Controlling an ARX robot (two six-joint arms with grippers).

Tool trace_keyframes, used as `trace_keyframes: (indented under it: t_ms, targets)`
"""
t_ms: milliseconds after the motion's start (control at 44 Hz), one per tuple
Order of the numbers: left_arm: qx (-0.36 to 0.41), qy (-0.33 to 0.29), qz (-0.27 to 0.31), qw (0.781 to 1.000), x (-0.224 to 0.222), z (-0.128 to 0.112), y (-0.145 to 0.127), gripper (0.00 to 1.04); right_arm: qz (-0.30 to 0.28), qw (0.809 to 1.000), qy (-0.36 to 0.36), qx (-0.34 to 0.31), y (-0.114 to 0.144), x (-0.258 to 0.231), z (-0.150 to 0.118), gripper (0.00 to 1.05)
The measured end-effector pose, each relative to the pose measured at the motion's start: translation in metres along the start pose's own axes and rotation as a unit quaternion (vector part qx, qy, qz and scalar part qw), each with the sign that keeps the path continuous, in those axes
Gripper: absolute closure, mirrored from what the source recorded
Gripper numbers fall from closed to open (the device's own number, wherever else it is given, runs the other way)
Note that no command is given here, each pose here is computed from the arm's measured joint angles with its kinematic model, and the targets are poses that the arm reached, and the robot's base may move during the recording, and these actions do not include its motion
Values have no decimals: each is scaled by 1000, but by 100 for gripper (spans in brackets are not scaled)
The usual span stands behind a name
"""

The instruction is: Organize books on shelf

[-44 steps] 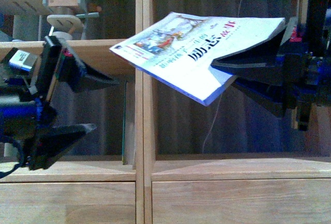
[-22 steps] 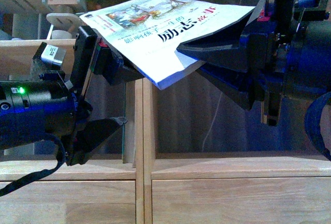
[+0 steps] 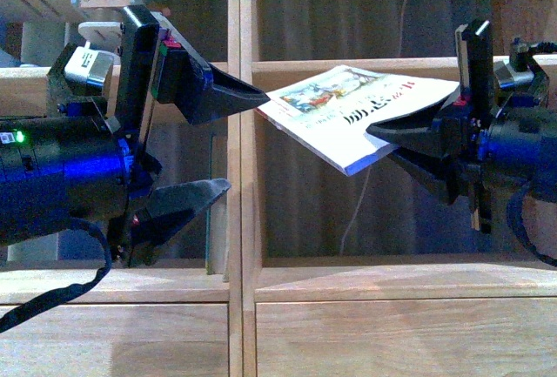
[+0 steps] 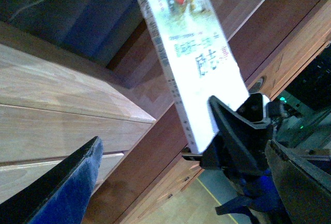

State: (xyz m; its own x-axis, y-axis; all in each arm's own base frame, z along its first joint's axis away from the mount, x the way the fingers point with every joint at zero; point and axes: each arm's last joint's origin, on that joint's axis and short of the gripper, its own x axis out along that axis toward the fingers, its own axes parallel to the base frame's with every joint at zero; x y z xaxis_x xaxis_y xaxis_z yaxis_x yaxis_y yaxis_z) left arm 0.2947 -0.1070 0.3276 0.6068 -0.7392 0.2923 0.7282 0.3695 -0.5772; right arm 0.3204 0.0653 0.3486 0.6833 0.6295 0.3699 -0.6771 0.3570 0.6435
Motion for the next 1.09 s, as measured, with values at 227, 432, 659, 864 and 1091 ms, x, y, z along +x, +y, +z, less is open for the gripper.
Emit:
trace_keyframes:
  t_ms: [227,432,659,864,1091]
  targets:
    - [2,0,3,1000,-1,1,1,7,27,999,28,18,3,-7,-22,97]
    - [3,-3,6,1000,-2,2,2,7,55,997,51,28,19,-11,-43,97]
    - [7,-8,-1,1000,-2,3,0,7,77,994,70,39,31,-17,-63,97]
    - [12,-15,-8,1000,-1,4,-2,14,84,992,81,45,35,-16,-72,97]
    - [19,-23,-18,999,-4,3,-6,42,82,993,77,44,36,-15,-72,97]
